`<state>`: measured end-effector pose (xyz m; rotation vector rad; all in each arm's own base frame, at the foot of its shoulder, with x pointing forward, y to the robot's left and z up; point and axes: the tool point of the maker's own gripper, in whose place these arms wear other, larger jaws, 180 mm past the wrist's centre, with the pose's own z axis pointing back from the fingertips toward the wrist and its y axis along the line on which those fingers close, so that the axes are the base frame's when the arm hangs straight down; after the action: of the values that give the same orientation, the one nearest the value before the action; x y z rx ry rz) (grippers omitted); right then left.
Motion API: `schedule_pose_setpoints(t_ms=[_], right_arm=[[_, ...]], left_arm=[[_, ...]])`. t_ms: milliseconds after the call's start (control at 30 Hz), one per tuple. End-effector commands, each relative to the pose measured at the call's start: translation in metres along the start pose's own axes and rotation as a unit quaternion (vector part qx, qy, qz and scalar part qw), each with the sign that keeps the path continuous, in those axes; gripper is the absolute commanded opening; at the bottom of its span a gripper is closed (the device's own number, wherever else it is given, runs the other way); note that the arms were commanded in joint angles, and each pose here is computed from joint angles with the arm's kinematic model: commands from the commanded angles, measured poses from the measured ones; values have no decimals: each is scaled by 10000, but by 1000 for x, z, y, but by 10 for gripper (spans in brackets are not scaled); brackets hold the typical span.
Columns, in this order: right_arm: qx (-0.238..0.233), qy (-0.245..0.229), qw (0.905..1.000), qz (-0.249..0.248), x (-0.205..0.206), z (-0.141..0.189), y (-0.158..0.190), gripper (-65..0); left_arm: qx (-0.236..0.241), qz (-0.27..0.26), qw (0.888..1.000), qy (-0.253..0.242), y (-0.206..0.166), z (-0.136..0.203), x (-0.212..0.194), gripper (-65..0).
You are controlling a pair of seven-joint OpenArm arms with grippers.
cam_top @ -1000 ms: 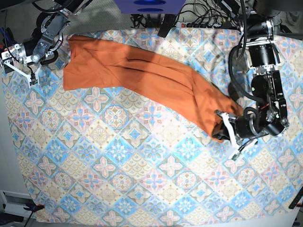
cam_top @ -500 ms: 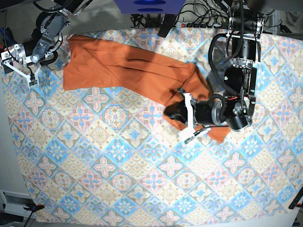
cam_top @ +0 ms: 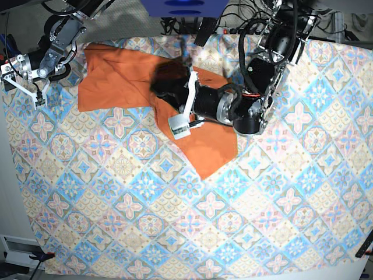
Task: Fold the T-shirt properly
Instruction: 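Lift the hem end with the left gripper and fold it toward the right gripper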
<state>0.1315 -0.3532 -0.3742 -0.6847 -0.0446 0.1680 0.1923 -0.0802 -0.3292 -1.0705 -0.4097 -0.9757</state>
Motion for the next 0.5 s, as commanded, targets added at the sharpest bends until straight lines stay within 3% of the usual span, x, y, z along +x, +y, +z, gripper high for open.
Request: schedule_pose_setpoints(t_ms=[0, 233, 467], right_arm=[[-100, -51, 9999, -54, 4, 4, -6, -135], [-50, -47, 10000, -62, 4, 4, -1, -135], [-50, -47, 10000, -62, 4, 4, -1, -135]], left_arm=[[-51, -164, 9995, -283, -4, 4, 19, -650], [-69, -148, 9997, -198, -5, 3, 14, -650], [-336, -346, 9977, 466, -11, -11, -6, -650]])
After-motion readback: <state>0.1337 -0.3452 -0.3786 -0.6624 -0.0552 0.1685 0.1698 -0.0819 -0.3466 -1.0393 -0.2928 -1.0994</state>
